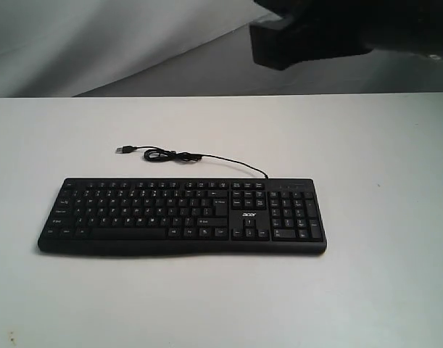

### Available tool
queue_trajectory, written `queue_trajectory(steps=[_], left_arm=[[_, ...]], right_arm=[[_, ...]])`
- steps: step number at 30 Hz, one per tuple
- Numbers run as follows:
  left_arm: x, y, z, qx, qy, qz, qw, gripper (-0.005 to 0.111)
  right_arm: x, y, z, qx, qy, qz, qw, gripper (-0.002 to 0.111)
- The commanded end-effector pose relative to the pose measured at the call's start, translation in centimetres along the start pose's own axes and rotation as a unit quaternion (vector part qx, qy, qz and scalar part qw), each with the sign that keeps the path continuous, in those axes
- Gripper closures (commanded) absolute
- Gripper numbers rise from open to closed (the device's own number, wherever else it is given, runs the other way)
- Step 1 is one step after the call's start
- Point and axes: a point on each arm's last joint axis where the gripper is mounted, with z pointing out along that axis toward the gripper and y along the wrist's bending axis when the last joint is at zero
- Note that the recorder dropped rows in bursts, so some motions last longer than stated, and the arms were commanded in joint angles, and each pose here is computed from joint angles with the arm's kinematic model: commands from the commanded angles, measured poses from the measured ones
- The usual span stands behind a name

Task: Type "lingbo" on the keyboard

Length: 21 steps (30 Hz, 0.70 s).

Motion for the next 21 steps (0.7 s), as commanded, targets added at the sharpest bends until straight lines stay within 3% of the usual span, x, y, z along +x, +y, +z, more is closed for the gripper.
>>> queue_trajectory(steps=[1,7,10,17,21], left_arm=[[0.1,0.0,0.0,0.0,-0.001,-0.006,1.0,0.106],[0.1,0.0,0.0,0.0,-0.001,-0.006,1.0,0.106],[0.1,0.0,0.0,0.0,-0.001,-0.006,1.0,0.106],[0.1,0.0,0.0,0.0,-0.001,-0.006,1.0,0.106],[0.1,0.0,0.0,0.0,-0.001,-0.006,1.0,0.106]], right_arm=[[0.0,-0.3,-2.5,0.007,0.033,-0.034,0.999,0.108],[0.0,-0.7,-4.8,0.02,0.048,-0.051,0.997,0.108],[1.0,-1.9,-5.5,0.051,0.055,-0.018,0.997,0.108],[7.4,-5.4,-10.0,0.191,0.052,0.123,0.972,0.108],[11.3,-5.4,-13.3,0.272,0.036,0.146,0.95,0.108]])
